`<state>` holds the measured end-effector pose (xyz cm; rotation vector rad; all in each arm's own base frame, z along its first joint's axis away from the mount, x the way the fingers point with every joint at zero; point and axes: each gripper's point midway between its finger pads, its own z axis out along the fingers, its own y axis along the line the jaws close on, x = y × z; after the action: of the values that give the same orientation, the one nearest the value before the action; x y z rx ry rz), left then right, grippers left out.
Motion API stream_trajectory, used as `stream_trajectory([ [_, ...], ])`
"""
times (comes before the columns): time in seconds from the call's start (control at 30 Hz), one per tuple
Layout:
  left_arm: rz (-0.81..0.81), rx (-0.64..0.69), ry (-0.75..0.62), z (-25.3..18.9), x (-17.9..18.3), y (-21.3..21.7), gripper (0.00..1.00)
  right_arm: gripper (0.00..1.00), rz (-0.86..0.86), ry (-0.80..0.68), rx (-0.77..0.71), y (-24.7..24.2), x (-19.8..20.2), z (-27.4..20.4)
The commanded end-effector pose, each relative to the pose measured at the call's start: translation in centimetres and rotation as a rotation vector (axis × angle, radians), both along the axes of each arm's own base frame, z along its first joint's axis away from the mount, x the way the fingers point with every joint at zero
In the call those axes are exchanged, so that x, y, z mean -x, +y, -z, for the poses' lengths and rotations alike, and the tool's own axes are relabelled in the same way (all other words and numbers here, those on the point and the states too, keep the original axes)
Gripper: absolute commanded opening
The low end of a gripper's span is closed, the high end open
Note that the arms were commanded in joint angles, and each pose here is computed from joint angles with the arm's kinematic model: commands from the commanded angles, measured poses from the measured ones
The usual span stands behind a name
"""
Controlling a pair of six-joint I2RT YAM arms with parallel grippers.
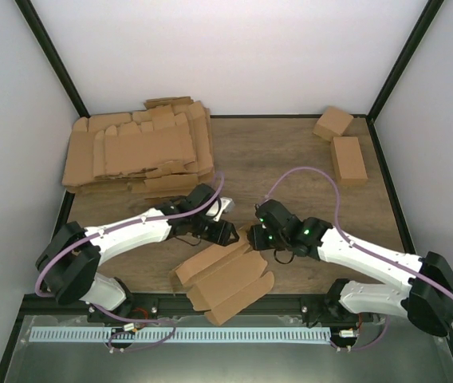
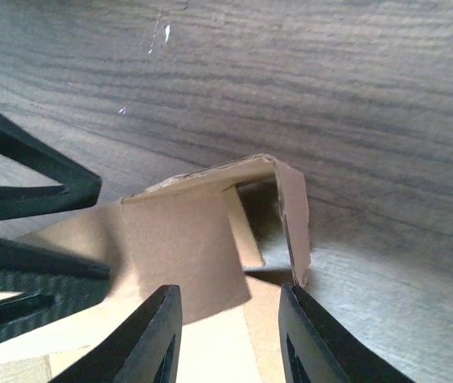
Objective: Fold the paper box
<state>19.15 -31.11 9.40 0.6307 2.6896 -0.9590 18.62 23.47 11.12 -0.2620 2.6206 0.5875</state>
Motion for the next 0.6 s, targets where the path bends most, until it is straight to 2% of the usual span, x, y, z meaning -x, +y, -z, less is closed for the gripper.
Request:
stream_trajectory([
  [0.0,0.028,0.001,-0.009,-1.3,-0.1,-0.2,0.58,0.37,-0.003,-0.100,0.006,-0.4,-2.1,-2.0],
  [0.23,0.123,-0.018,-0.001,-1.7,1.2,0.2,0.65,0.42,-0.033,-0.151,0.021,-0.5,-3.1,-2.1],
  [0.57,0.149,-0.081,-0.013,-1.5,1.7,1.4,0.66,0.48,-0.150,-0.165,-0.022,1.3,-2.6,-2.7],
])
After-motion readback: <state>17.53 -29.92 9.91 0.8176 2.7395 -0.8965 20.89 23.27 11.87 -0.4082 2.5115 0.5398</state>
